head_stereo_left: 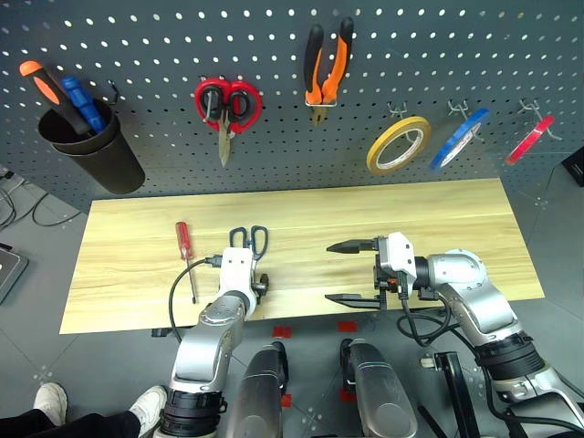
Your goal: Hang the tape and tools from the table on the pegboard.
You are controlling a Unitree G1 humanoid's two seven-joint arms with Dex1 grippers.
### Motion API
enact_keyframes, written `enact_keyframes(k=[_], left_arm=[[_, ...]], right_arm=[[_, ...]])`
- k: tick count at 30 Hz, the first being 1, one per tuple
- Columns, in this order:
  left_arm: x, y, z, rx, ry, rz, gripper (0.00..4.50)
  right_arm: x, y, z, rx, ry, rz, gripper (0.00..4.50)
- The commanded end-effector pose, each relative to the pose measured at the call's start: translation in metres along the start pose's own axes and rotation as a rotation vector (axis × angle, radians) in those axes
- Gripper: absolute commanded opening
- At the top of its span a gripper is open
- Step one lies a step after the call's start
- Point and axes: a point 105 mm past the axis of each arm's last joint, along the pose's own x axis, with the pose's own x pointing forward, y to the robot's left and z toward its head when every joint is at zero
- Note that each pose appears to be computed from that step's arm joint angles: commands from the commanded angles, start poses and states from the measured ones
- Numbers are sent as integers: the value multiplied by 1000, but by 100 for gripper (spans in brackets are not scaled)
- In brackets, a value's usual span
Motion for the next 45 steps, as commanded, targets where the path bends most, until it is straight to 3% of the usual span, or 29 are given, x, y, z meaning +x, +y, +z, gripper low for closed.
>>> enact_keyframes(k=[1,6,16,21,28,33,36,45], left_arm=[[-4,6,-15,-39,50,17,205],[-5,7,-17,-56,59,13,56],[-7,10,-9,-36,17,-2,54],[-20,9,5,115,-83,-28,54],[-56,4,32,441,-319,-52,54],[-78,8,46,602,-482,9,54],[-83,11,51,669,-542,45,54],[-111,23,109,761,-844,232,54]], right_arm=[[2,3,6,-28,-18,25,450],[2,2,7,-29,-18,21,450],[5,-6,9,-28,-27,-1,450],[0,-8,14,-37,-44,-8,450],[-12,-18,49,-13,-181,-69,450],[-15,-37,80,-3,-271,-208,450],[-13,-39,88,-5,-296,-229,450],[-9,-53,118,3,-445,-300,450]])
